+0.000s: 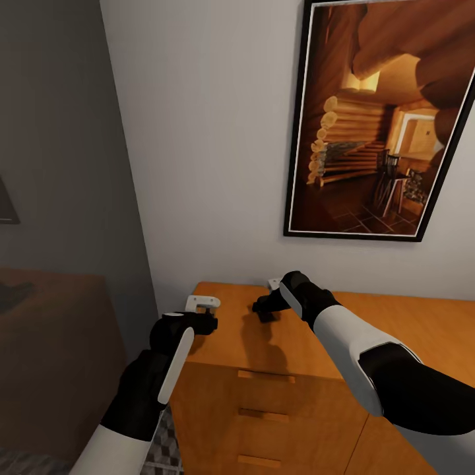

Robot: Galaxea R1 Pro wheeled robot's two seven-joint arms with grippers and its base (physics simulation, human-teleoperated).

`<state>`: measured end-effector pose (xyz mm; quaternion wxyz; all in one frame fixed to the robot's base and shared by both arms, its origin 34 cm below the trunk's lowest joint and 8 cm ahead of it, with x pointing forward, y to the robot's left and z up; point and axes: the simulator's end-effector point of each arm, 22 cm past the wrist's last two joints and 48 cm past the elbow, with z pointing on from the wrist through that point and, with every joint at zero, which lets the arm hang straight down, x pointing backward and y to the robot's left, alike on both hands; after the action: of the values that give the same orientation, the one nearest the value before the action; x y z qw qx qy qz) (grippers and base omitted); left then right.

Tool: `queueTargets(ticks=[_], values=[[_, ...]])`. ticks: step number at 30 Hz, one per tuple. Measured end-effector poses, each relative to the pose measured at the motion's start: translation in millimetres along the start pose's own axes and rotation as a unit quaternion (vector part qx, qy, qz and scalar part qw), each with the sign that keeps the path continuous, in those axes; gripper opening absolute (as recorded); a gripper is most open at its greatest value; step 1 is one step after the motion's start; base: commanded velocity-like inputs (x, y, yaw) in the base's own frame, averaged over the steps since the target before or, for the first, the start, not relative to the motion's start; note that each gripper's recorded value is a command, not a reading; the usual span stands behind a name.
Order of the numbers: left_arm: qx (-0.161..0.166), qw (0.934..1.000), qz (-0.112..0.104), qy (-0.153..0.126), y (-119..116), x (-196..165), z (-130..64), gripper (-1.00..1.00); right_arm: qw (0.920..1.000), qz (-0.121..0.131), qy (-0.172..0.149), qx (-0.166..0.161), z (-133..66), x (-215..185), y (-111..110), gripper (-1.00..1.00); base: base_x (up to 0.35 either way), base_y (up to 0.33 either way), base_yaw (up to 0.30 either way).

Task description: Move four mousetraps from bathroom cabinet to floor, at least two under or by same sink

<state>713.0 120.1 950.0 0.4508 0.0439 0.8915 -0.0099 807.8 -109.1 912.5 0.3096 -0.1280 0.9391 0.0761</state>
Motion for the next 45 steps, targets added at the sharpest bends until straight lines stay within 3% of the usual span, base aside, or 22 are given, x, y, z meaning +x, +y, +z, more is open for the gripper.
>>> queueTargets(ticks=[45], values=[[0.000, 1.0000, 0.000, 0.000, 0, 14, 9.4, -1.00, 1.0000, -0.001, -0.002, 0.000, 12.0, 9, 0, 1.00, 0.000, 0.000, 0.000]])
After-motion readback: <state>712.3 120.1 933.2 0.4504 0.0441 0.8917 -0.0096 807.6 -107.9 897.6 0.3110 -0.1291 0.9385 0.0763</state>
